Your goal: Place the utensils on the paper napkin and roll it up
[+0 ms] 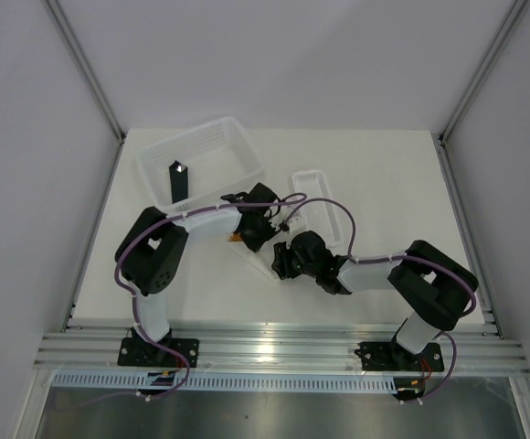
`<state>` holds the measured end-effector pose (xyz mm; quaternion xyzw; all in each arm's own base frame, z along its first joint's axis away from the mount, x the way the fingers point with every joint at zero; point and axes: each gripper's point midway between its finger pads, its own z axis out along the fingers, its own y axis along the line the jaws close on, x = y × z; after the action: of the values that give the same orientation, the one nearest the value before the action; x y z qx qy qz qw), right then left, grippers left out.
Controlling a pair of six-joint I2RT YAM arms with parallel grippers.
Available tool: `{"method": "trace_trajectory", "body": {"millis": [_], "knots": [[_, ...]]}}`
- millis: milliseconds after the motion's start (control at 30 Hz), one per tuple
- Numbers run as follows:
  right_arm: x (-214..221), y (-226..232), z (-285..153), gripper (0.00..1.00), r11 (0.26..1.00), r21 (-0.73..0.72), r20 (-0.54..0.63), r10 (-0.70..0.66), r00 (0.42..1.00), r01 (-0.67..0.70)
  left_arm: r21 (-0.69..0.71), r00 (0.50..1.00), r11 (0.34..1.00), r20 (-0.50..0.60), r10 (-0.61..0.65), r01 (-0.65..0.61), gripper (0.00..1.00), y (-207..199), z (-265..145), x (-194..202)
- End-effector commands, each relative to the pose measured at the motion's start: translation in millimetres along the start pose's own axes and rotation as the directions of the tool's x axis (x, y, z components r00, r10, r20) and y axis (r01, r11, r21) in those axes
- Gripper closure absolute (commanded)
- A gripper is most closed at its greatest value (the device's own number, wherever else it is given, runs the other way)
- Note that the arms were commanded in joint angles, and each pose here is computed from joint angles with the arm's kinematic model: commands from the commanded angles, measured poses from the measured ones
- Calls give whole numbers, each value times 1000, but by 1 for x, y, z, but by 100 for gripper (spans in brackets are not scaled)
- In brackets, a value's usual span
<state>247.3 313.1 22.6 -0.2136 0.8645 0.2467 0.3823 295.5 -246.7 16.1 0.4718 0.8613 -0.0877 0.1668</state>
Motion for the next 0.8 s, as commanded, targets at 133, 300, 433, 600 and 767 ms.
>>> {"method": "trace_trajectory", "body": {"millis": [133, 300, 433, 600, 767], "knots": [[65, -15, -2, 54, 995, 25, -246, 103, 964, -100, 28, 998, 999, -53, -24, 26, 95, -7, 7, 18], [72, -5, 0, 63, 989, -25, -318, 131, 939, -147, 34, 998, 998, -48, -45, 47, 95, -7, 7, 14], [77, -7, 2, 78, 986, -24, -342, 149, 928, -167, 37, 997, 998, -49, -55, 57, 95, -8, 7, 12], [77, -11, 6, 100, 980, -28, -344, 175, 923, -196, 44, 998, 997, -39, -54, 56, 95, -9, 5, 9], [71, -11, 7, 100, 971, -46, -331, 206, 921, -234, 23, 998, 998, -15, -55, 55, 92, -2, -7, 4]]}}
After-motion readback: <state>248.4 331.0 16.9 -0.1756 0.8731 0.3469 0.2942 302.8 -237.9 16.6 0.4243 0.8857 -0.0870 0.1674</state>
